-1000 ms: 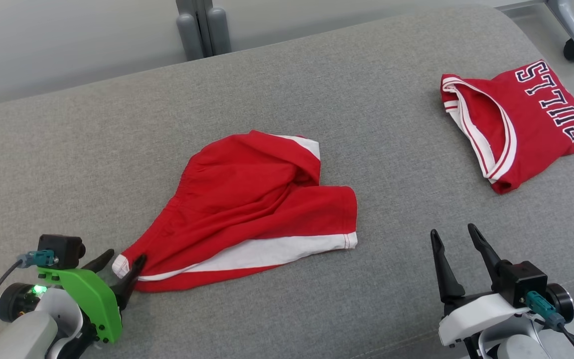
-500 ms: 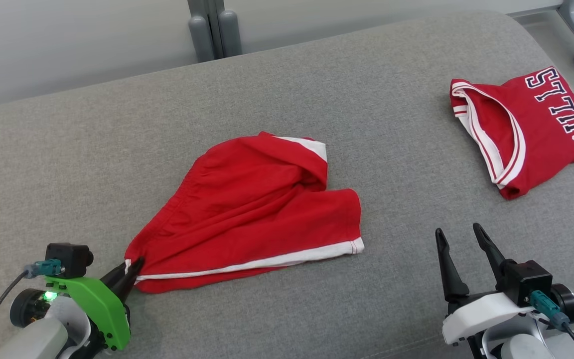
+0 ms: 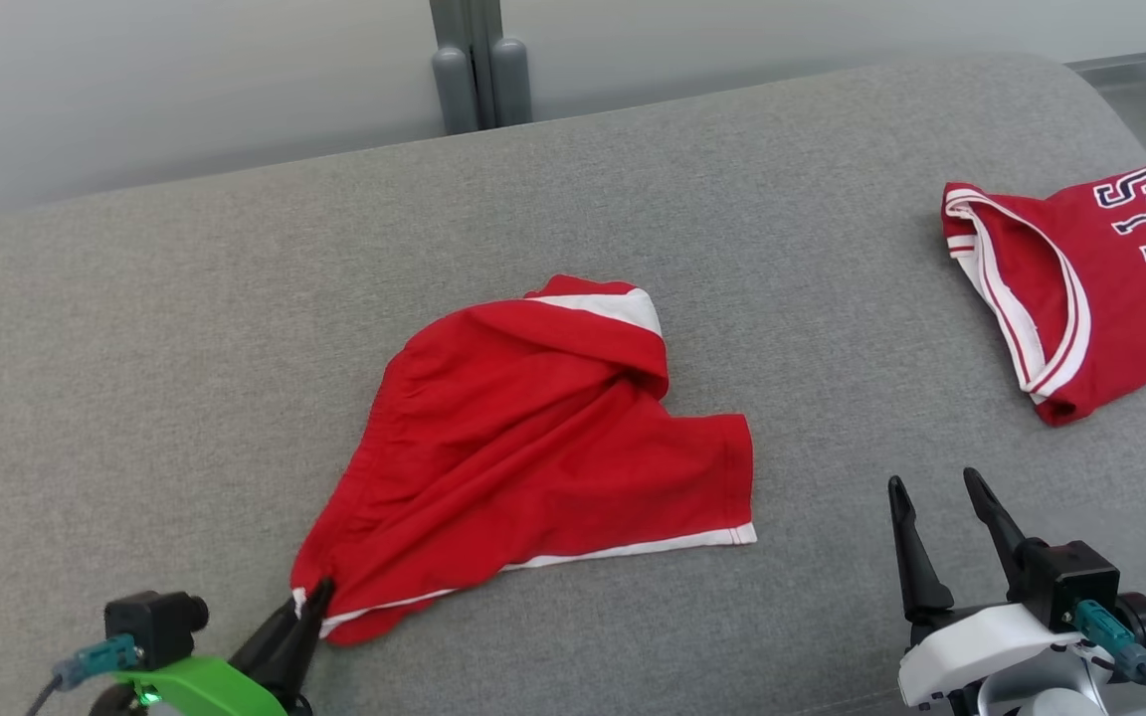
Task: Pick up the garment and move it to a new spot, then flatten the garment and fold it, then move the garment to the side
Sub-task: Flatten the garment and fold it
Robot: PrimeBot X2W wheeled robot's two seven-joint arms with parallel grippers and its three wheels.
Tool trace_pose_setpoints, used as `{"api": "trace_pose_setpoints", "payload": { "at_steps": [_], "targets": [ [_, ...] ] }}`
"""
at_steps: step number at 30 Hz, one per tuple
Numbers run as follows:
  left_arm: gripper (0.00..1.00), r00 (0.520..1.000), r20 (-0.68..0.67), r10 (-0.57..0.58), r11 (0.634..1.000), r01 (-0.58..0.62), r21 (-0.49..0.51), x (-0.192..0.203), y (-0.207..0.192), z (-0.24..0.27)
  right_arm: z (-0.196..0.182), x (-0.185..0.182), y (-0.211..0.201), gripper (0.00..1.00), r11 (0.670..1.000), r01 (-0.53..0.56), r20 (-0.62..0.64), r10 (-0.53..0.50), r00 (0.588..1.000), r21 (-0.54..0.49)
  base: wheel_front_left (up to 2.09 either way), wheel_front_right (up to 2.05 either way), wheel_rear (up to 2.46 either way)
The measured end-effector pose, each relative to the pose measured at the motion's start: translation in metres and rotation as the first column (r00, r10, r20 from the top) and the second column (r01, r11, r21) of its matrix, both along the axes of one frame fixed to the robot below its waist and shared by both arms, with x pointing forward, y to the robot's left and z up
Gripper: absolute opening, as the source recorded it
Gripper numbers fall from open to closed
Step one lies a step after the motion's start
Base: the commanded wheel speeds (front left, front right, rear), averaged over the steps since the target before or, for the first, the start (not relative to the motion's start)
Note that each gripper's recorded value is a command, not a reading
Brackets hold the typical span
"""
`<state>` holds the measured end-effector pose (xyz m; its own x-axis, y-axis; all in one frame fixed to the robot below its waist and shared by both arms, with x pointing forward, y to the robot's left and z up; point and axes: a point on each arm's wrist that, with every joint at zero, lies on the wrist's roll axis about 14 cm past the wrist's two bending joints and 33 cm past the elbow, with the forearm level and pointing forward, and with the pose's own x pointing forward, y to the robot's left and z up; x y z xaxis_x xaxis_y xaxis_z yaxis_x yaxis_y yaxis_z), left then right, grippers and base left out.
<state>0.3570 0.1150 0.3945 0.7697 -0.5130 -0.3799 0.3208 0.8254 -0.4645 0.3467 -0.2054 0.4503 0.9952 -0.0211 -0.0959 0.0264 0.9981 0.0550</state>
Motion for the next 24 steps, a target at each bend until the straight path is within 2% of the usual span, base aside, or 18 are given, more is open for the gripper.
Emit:
{"api": "trace_pose_setpoints", "payload": {
  "at_steps": [2,5,6,7,12,18,24],
  "targets": [
    [0.18,0.999,-0.016,0.035,0.999,-0.036,-0.036,-0.01,-0.003,0.0,0.0,0.002,0.004,1.0,1.0,-0.014,0.0,0.014,1.0,0.002,0.0,0.0,0.0],
    [0.41,0.996,-0.035,0.085,0.993,-0.088,-0.079,-0.022,-0.004,-0.001,0.0,0.005,0.01,1.0,0.999,-0.033,0.001,0.033,0.999,0.004,0.0,0.0,0.0],
    [0.59,0.994,-0.034,0.104,0.991,-0.107,-0.082,-0.024,-0.003,0.0,0.0,0.006,0.013,1.0,0.999,-0.041,0.002,0.041,0.999,0.005,0.0,0.0,0.0],
    [1.0,0.991,-0.025,0.129,0.988,-0.131,-0.086,-0.023,0.0,0.002,0.0,0.006,0.015,1.0,0.999,-0.048,0.003,0.047,0.999,0.005,0.0,0.0,0.0],
    [1.0,0.964,0.066,0.257,0.963,-0.25,-0.1,-0.005,0.023,0.023,0.003,0.007,0.022,1.0,0.998,-0.068,0.013,0.068,0.998,0.005,0.0,0.0,0.0],
    [1.0,0.943,0.161,0.293,0.956,-0.285,-0.069,-0.005,0.033,0.036,0.013,0.006,0.019,1.0,0.998,-0.063,0.044,0.063,0.997,-0.009,0.0,0.0,0.0],
    [1.0,0.89,0.304,0.34,0.936,-0.352,-0.018,-0.012,0.044,0.059,0.032,0.0,0.018,1.0,0.997,-0.063,0.102,0.067,0.992,-0.045,0.0,0.0,0.0]
  ]
}}
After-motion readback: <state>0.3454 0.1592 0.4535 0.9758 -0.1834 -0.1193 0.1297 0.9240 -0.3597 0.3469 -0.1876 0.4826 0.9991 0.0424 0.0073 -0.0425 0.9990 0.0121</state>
